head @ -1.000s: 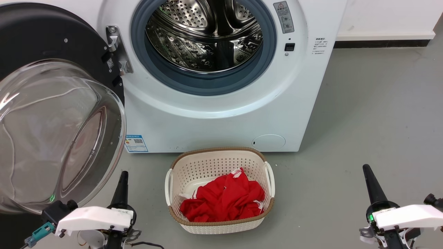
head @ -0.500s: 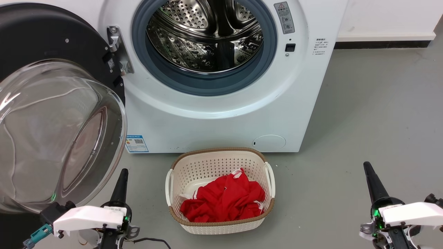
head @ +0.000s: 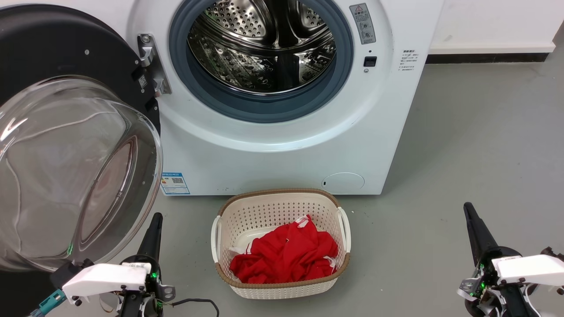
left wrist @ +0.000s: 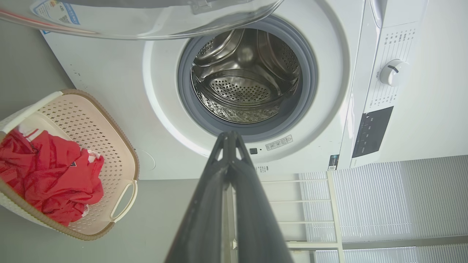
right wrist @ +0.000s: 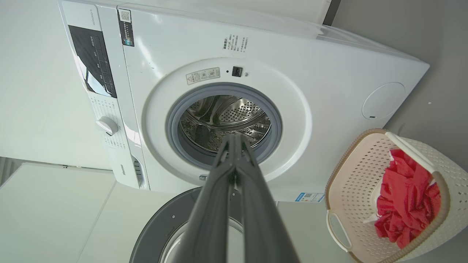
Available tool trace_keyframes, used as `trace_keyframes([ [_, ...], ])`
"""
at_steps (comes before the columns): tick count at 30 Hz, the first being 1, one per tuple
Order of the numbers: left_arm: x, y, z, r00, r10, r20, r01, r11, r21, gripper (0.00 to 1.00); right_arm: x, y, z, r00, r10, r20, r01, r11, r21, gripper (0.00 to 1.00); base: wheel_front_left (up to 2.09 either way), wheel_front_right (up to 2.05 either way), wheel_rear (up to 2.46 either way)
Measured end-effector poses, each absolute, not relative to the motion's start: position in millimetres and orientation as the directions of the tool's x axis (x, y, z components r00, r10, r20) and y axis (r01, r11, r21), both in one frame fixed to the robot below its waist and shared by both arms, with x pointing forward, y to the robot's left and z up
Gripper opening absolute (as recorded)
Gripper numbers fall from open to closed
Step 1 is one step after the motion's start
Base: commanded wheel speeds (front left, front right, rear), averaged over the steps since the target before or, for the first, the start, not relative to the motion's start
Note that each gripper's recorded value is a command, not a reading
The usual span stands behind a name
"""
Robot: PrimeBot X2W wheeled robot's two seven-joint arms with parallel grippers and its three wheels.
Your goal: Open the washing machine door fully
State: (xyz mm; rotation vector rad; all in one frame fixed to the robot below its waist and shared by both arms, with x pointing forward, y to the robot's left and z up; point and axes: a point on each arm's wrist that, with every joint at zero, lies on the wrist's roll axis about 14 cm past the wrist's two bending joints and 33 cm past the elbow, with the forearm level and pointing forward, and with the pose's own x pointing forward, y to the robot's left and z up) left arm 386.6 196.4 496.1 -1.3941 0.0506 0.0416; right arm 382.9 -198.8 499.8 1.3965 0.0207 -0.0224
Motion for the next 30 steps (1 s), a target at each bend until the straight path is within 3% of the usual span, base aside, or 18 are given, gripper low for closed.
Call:
trace_keyframes([
  [24,387.9,200.1,504.6,1.000,0.000,-0.009,-0.009,0.000,-1.000,0.00,387.2,-199.9,504.2,1.000,0.000,-0.010,0.010,0.000,1.000,0.00,0.00,0.00,0.00],
  [30,388.0,200.1,504.8,1.000,-0.001,-0.008,-0.008,-0.003,-1.000,0.00,387.2,-200.0,504.1,1.000,0.000,-0.010,0.010,-0.002,1.000,0.00,0.00,0.00,0.00],
])
